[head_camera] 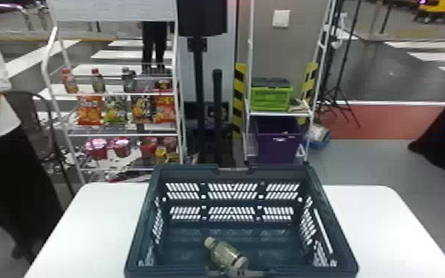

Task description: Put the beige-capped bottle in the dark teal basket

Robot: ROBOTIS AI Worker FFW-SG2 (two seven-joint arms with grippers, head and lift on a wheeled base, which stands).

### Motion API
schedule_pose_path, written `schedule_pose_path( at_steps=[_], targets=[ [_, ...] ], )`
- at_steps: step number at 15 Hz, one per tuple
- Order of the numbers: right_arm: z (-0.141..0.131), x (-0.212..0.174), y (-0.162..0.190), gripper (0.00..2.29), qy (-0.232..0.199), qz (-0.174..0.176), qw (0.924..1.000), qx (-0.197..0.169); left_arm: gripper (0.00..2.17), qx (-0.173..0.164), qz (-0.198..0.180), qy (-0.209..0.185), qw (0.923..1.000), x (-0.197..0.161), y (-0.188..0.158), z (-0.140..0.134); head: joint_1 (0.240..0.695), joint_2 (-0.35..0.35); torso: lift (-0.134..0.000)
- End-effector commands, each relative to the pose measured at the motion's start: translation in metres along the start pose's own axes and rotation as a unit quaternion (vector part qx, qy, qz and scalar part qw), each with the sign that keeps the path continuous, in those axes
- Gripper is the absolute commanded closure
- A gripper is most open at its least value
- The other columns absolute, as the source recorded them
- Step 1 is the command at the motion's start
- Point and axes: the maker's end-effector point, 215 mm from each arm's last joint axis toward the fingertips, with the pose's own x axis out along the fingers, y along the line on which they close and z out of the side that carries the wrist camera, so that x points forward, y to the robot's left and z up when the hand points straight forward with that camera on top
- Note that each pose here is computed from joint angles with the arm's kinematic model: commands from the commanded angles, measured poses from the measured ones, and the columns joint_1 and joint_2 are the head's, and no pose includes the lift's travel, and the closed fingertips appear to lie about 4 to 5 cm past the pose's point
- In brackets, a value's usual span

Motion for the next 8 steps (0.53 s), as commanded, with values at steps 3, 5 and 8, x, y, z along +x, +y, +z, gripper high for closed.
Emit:
schedule_pose_path(
  at_steps=[3, 5, 8],
  targets=[
    [-0.0001, -0.0011, 0.0000, 0.08, 0.000, -0.002, 1.0000, 0.002, 0.16, -0.001, 0.000, -0.001, 1.0000, -0.0005, -0.0008, 0.0017, 0.499, 0.000, 0.000],
    [0.0013, -0.0013, -0.0011, 0.08, -0.001, -0.003, 1.0000, 0.001, 0.16, -0.001, 0.000, -0.001, 1.0000, -0.0005, -0.0008, 0.0017, 0.499, 0.000, 0.000],
    [0.0007, -0.0014, -0.0017, 0.08, 0.000, -0.004, 1.0000, 0.002, 0.16, -0.002, 0.000, -0.002, 1.0000, -0.0006, -0.0015, 0.0024, 0.499, 0.000, 0.000]
  ],
)
